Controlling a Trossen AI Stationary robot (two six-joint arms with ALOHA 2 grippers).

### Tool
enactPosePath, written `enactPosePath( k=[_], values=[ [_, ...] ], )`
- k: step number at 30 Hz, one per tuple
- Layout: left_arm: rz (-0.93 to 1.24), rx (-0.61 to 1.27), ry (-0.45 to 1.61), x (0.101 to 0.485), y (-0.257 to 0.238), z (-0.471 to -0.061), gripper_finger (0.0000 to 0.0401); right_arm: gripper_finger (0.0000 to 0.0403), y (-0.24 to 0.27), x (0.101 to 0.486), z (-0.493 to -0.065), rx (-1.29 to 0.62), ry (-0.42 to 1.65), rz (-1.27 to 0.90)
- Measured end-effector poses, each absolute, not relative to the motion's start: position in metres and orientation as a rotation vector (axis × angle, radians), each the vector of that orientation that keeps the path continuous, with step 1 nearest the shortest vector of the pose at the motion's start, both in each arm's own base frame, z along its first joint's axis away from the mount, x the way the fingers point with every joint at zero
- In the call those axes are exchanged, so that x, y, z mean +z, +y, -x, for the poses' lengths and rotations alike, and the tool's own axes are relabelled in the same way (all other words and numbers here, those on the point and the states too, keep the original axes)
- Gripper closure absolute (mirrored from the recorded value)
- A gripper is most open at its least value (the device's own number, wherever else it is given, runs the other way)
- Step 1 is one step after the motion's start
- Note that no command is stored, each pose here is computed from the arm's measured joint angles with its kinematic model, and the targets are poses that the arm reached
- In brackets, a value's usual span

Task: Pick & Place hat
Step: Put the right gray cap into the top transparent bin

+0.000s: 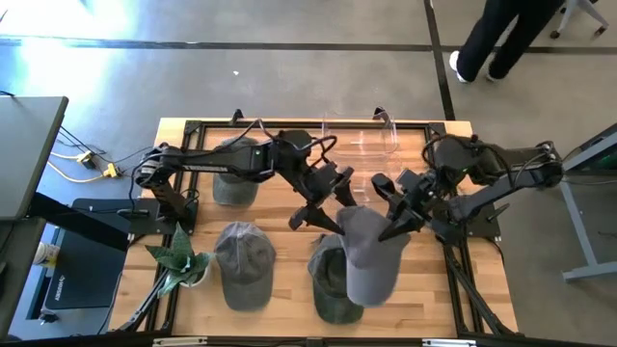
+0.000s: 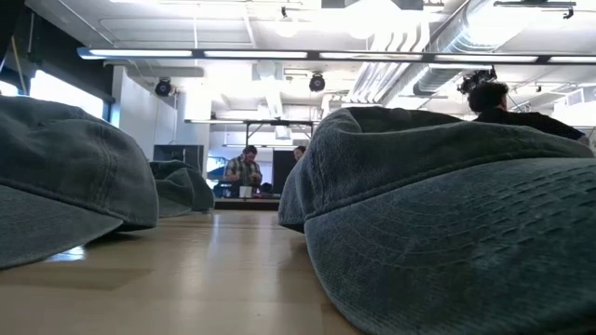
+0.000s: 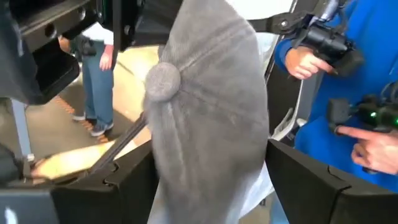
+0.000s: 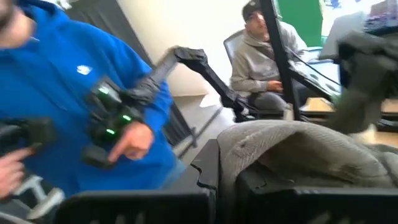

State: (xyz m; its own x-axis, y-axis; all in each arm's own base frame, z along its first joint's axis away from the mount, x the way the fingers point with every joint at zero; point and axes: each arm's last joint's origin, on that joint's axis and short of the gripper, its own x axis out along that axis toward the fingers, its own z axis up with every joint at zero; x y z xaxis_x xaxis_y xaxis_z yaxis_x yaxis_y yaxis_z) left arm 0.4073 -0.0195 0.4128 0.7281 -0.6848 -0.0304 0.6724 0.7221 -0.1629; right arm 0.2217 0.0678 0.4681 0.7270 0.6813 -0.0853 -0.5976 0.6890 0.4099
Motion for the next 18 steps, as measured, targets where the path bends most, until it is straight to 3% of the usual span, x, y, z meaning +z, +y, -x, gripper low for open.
enactPosePath(
  k=[6, 11, 18],
  values=[
    [0.110, -0.814, 0.010, 0.412, -0.021, -0.416, 0.0125, 0.0401, 0.068, 0.471, -0.220, 0.735, 0.260, -0.407],
    [0.173, -0.849, 0.070, 0.399, -0.019, -0.422, 0.0125, 0.0401, 0.071, 0.465, -0.231, 0.763, 0.317, -0.474],
    [0.218, -1.073, 0.119, 0.387, -0.020, -0.430, 0.0125, 0.0401, 0.074, 0.447, -0.248, 0.766, 0.473, -0.577]
  ],
)
